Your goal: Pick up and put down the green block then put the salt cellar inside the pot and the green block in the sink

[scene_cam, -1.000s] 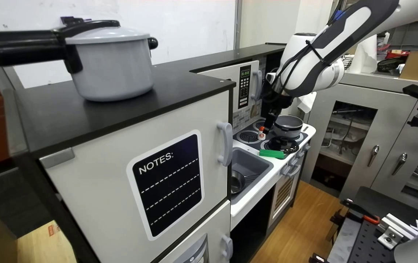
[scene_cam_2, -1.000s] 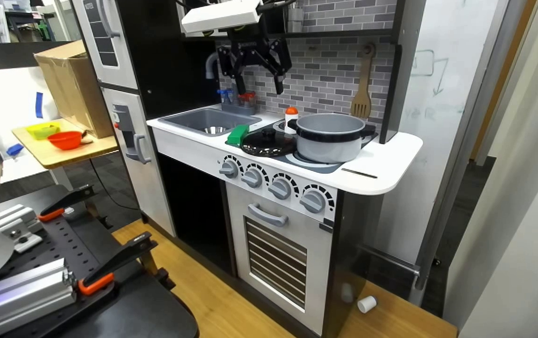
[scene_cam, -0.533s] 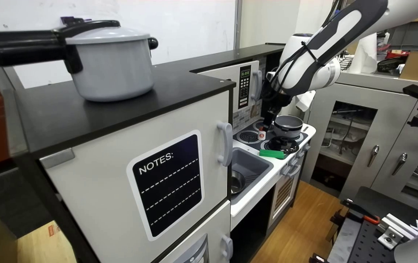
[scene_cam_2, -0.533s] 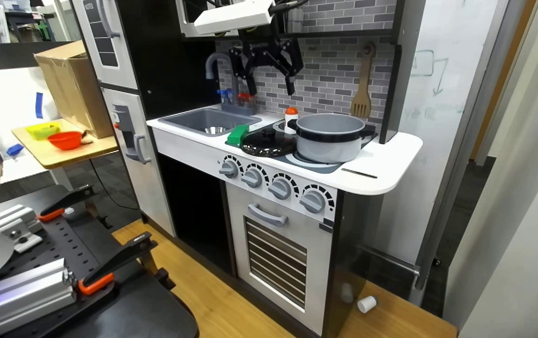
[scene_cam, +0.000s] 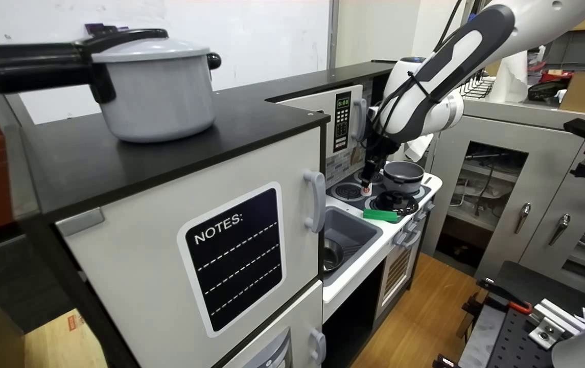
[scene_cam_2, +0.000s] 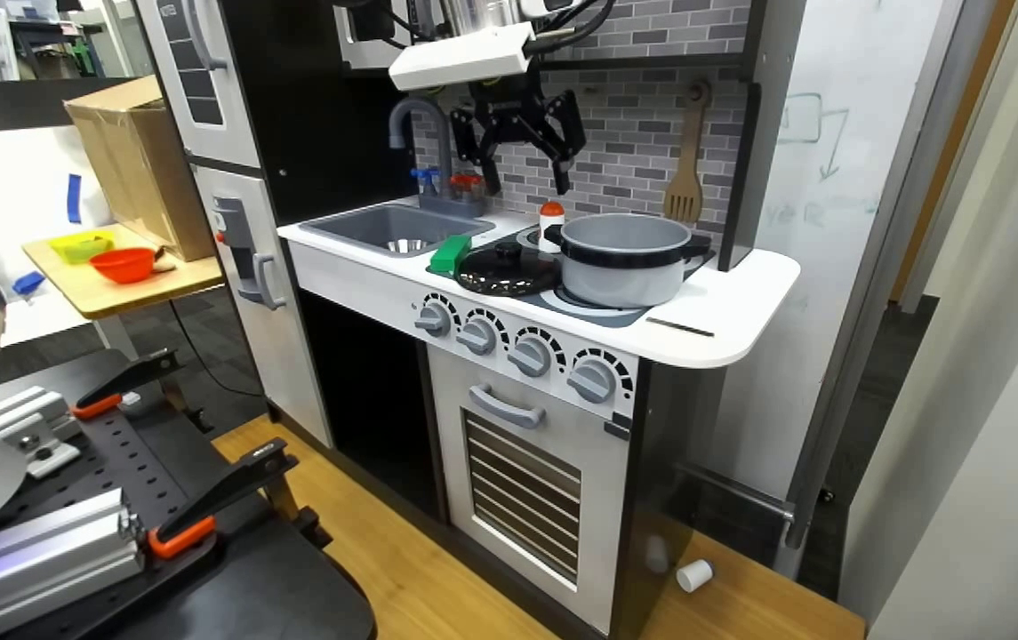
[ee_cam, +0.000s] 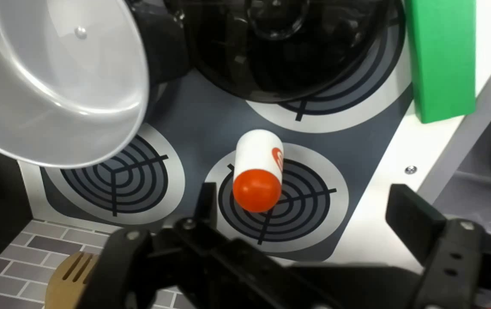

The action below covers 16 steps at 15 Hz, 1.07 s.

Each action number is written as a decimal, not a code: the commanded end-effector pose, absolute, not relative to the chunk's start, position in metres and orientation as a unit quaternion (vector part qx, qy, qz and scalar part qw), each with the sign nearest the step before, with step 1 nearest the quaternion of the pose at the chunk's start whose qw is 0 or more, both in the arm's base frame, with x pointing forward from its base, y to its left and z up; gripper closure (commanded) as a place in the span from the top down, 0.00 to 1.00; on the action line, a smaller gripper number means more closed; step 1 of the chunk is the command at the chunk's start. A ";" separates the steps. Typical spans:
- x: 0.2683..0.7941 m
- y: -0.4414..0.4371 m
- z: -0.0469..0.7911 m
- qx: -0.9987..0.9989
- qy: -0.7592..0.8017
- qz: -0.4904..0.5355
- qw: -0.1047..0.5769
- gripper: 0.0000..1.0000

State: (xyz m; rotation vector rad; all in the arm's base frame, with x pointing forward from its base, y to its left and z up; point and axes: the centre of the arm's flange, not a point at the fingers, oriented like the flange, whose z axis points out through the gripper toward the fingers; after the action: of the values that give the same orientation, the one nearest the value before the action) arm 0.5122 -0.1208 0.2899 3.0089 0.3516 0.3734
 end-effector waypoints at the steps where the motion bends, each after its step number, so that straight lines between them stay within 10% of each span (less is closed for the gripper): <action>1: 0.526 -0.123 0.287 0.985 0.099 0.137 0.041 1.00; 16: 0.522 -0.145 0.267 0.991 0.048 0.123 0.016 1.00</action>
State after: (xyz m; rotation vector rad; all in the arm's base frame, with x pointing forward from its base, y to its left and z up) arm 0.5160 -0.1400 0.2698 3.0710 0.1572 0.3652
